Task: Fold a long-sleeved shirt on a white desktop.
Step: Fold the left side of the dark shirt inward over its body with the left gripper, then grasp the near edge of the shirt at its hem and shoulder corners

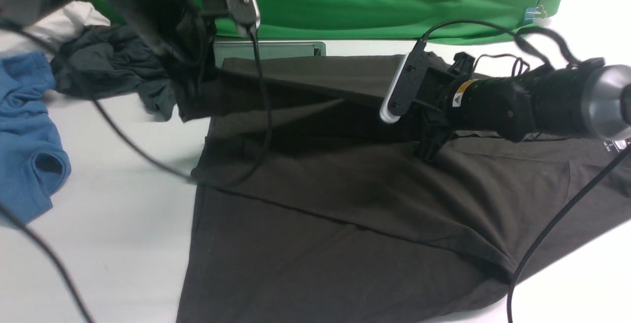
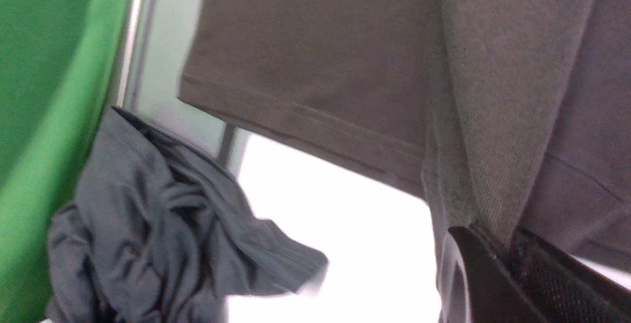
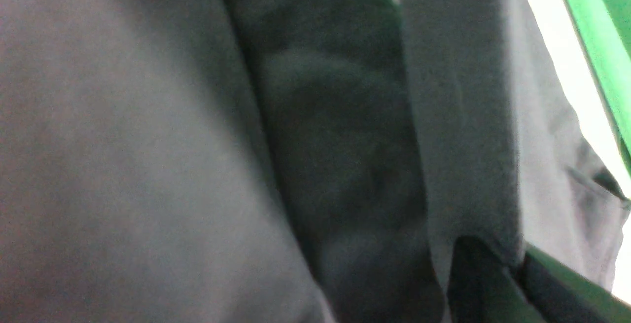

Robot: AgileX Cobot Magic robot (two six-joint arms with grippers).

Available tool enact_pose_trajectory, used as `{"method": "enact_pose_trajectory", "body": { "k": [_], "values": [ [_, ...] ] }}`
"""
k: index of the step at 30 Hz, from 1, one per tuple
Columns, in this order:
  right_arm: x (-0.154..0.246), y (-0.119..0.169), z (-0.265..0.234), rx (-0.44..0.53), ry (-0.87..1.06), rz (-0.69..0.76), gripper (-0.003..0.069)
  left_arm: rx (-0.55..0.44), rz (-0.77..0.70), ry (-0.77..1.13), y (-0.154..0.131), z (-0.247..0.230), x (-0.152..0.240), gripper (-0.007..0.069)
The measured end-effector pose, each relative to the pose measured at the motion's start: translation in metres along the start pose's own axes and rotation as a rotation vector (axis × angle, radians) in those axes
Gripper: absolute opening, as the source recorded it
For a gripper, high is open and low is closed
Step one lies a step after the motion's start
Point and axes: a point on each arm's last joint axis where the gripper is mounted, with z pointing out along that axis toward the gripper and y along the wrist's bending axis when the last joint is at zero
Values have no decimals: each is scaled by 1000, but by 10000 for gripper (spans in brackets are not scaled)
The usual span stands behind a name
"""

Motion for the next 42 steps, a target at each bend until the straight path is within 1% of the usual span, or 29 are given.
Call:
{"method": "enact_pose_trajectory", "body": {
  "k": [4, 5, 6, 10, 12, 16, 19, 21, 22, 23, 24, 25, 26, 27, 28, 29, 30, 31, 32, 33, 34, 35, 36, 37, 38, 39, 40, 41, 42],
  "values": [
    [4, 4, -6, -72, 66, -33, 18, 9, 60, 24, -26, 9, 5, 35],
    [4, 4, -6, -72, 66, -34, 18, 10, 64, 24, -28, 9, 4, 35],
    [7, 7, -7, -104, 94, -40, 18, 23, 83, 29, -37, 14, 5, 35],
    [12, 12, -8, -168, 149, -49, 18, 78, 118, 46, -60, 26, 5, 35],
    [14, 15, -9, -196, 174, -49, 18, 111, 155, 60, -74, 32, 3, 35],
    [17, 18, -11, -235, 207, -51, 18, 137, 188, 65, -91, 39, -2, 35],
    [19, 20, -12, -260, 230, -52, 19, 158, 156, 62, -98, 40, -5, 36],
    [20, 21, -14, -274, 243, -51, 44, 181, 107, 52, -101, 40, -7, 41],
    [19, 20, -15, -278, 246, -51, 69, 194, 92, 51, -103, 40, -7, 46],
    [19, 20, -16, -278, 247, -51, 69, 197, 90, 51, -103, 40, -7, 49],
    [18, 19, -19, -274, 244, -50, 118, 214, 77, 52, -104, 39, -7, 65],
    [17, 18, -20, -272, 243, -50, 146, 222, 72, 54, -105, 39, -7, 71],
    [14, 14, -28, -256, 231, -47, 246, 239, 58, 52, -107, 39, -7, 114],
    [12, 11, -32, -250, 227, -44, 309, 247, 53, 52, -107, 39, -8, 148],
    [12, 11, -33, -249, 226, -44, 321, 248, 53, 52, -107, 39, -8, 164],
    [9, 8, -42, -243, 223, -41, 407, 259, 43, 54, -108, 38, -7, 227],
    [9, 7, -43, -242, 223, -41, 418, 262, 39, 54, -109, 38, -8, 237],
    [6, 3, -53, -234, 219, -32, 486, 282, 21, 61, -110, 38, -7, 314],
    [2, -1, -64, -218, 210, -15, 527, 300, 8, 71, -112, 37, -6, 384],
    [-1, -5, -73, -202, 203, 9, 541, 311, -5, 78, -113, 36, -6, 443],
    [-1, -5, -75, -199, 201, 15, 542, 312, -7, 77, -113, 35, -6, 465],
    [-4, -9, -87, -182, 198, 65, 542, 321, -24, 76, -114, 32, -6, 527],
    [-8, -14, -104, -164, 194, 126, 524, 334, -46, 79, -115, 26, -5, 575],
    [-8, -14, -107, -162, 195, 136, 521, 340, -54, 79, -116, 24, -5, 584],
    [-9, -15, -116, -160, 201, 174, 501, 353, -66, 81, -118, 22, -4, 593],
    [-9, -17, -139, -162, 230, 278, 436, 384, -81, 71, -129, 12, -4, 587],
    [-9, -17, -141, -162, 232, 290, 429, 386, -85, 66, -130, 9, -5, 579],
    [-9, -16, -154, -164, 251, 348, 390, 408, -78, 57, -141, 3, -5, 552],
    [-7, -15, -162, -164, 261, 381, 370, 421, -68, 53, -149, 1, -6, 524]
  ]
}}
